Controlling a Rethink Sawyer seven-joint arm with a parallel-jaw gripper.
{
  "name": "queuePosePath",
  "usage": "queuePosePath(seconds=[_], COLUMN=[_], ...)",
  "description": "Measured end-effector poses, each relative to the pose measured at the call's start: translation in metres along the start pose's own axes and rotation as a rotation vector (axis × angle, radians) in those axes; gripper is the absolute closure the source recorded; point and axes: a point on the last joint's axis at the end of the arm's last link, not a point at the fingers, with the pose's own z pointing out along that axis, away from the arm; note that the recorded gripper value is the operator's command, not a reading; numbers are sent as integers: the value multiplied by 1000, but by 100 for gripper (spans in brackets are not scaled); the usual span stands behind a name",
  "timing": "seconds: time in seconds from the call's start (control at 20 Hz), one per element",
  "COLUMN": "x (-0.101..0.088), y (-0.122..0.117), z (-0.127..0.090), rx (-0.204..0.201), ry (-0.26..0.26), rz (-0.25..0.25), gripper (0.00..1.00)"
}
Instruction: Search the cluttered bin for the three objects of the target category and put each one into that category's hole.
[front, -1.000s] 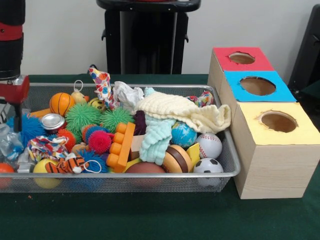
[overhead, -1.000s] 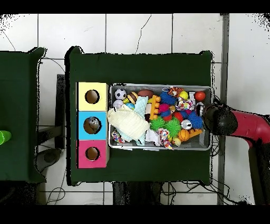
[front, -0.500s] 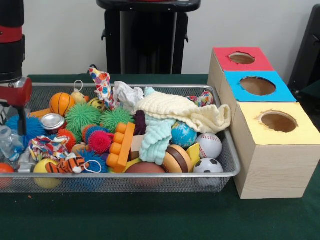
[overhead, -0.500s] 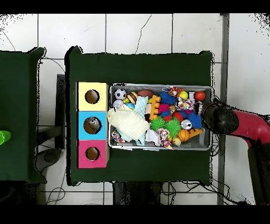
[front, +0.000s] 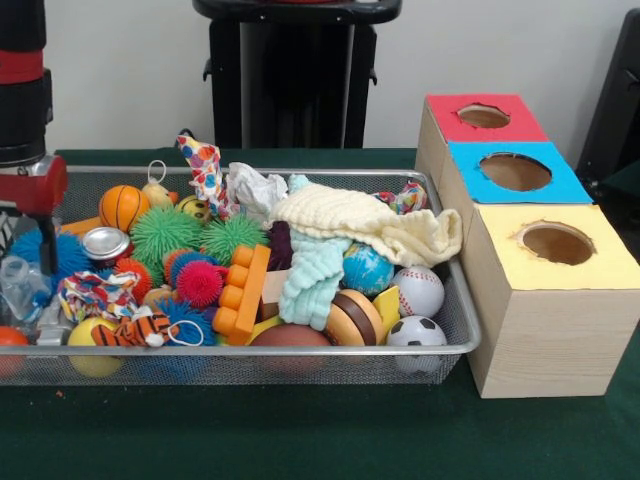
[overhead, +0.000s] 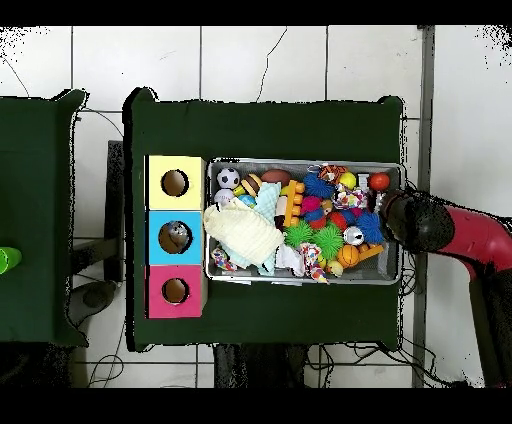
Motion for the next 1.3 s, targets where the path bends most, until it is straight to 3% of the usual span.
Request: queuePosePath(seconds=[0.15,0.2,1.2,1.25,1.3], x=[-3,-6,2,2,2], y=[3,7,20,21,22], z=[0,0,1,1,1], rx=[-11,-21,-43,-44,-44], ry=[-4,-8,9,10,10], rz=[8,10,3,2,1], gripper=[0,100,100,0,0])
